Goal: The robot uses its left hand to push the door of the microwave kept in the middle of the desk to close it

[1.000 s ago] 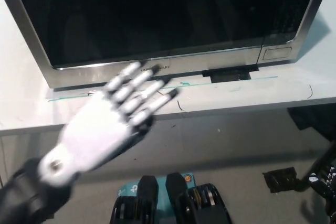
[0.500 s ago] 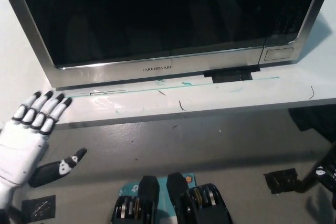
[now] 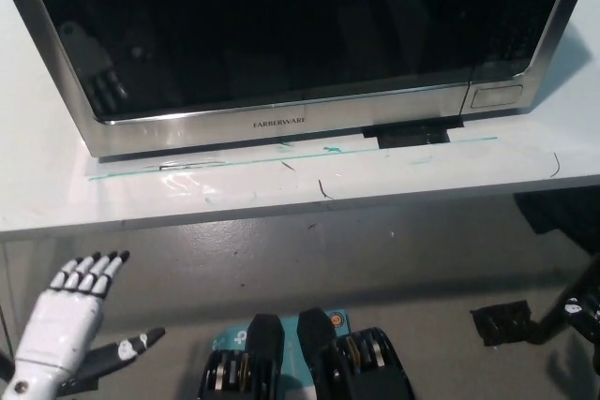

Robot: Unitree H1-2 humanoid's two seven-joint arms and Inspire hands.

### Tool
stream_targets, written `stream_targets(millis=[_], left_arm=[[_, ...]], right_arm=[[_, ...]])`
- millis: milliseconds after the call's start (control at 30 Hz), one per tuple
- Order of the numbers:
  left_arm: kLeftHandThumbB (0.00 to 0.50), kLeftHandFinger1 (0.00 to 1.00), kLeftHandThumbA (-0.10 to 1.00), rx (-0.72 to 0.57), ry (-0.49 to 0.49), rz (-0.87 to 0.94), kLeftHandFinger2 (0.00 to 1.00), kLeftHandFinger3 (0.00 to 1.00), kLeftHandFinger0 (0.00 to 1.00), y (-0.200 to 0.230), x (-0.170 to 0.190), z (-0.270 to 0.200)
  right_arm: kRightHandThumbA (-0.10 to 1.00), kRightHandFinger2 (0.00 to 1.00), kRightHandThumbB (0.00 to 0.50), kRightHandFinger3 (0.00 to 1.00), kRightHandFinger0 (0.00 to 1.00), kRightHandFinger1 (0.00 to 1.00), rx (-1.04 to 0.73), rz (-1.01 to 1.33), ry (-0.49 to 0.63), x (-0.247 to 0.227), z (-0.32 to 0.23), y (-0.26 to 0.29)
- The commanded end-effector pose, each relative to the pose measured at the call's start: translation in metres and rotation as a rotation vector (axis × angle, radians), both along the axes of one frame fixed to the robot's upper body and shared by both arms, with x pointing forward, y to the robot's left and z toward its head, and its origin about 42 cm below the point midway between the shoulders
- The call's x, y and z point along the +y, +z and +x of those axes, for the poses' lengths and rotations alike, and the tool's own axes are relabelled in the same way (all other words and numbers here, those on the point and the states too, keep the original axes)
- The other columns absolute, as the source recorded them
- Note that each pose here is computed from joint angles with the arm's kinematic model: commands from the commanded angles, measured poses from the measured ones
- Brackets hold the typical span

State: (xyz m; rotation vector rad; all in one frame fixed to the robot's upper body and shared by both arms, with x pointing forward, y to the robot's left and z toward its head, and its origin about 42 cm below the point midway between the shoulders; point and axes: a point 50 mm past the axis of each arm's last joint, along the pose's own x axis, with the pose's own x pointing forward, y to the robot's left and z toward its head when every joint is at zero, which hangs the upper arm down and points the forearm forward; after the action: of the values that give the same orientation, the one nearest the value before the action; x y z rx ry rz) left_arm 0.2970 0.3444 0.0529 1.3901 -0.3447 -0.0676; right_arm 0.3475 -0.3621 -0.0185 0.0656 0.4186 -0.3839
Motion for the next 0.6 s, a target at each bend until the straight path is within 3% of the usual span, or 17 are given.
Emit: stream_targets(millis=[0, 367, 433, 500, 533, 567], left_arm=[[0.495, 1.00, 1.00, -0.047, 0.035, 0.002, 1.00, 1.00, 1.00, -0.002, 0.006, -0.005], [0.500, 1.00, 1.00, 0.016, 0.094, -0.016, 1.00, 1.00, 1.00, -0.014, 0.013, -0.004], [0.500, 1.00, 1.00, 0.022, 0.128, -0.121, 1.00, 1.00, 1.00, -0.016, 0.014, 0.005], [0.500, 1.00, 1.00, 0.171, 0.215, -0.311, 1.00, 1.00, 1.00, -0.014, 0.008, 0.011], [0.500, 1.00, 1.00, 0.247, 0.278, -0.568, 1.00, 1.00, 1.00, -0.013, 0.001, 0.021], [0.500, 1.00, 1.00, 0.252, 0.295, -0.622, 1.00, 1.00, 1.00, -0.014, -0.002, 0.023]], right_arm=[[0.25, 1.00, 0.072, 1.00, 1.00, 1.00, -0.085, -0.018, -0.016, -0.010, 0.022, 0.023], [0.25, 1.00, 0.072, 1.00, 1.00, 1.00, -0.085, -0.018, -0.016, -0.010, 0.022, 0.023], [0.25, 1.00, 0.072, 1.00, 1.00, 1.00, -0.087, -0.013, -0.015, -0.007, 0.025, 0.023], [0.25, 1.00, 0.072, 1.00, 1.00, 1.00, -0.087, -0.013, -0.015, -0.007, 0.025, 0.023], [0.25, 1.00, 0.072, 1.00, 1.00, 1.00, -0.087, -0.013, -0.015, -0.007, 0.025, 0.023], [0.25, 1.00, 0.072, 1.00, 1.00, 1.00, -0.089, -0.016, -0.013, -0.008, 0.026, 0.024]])
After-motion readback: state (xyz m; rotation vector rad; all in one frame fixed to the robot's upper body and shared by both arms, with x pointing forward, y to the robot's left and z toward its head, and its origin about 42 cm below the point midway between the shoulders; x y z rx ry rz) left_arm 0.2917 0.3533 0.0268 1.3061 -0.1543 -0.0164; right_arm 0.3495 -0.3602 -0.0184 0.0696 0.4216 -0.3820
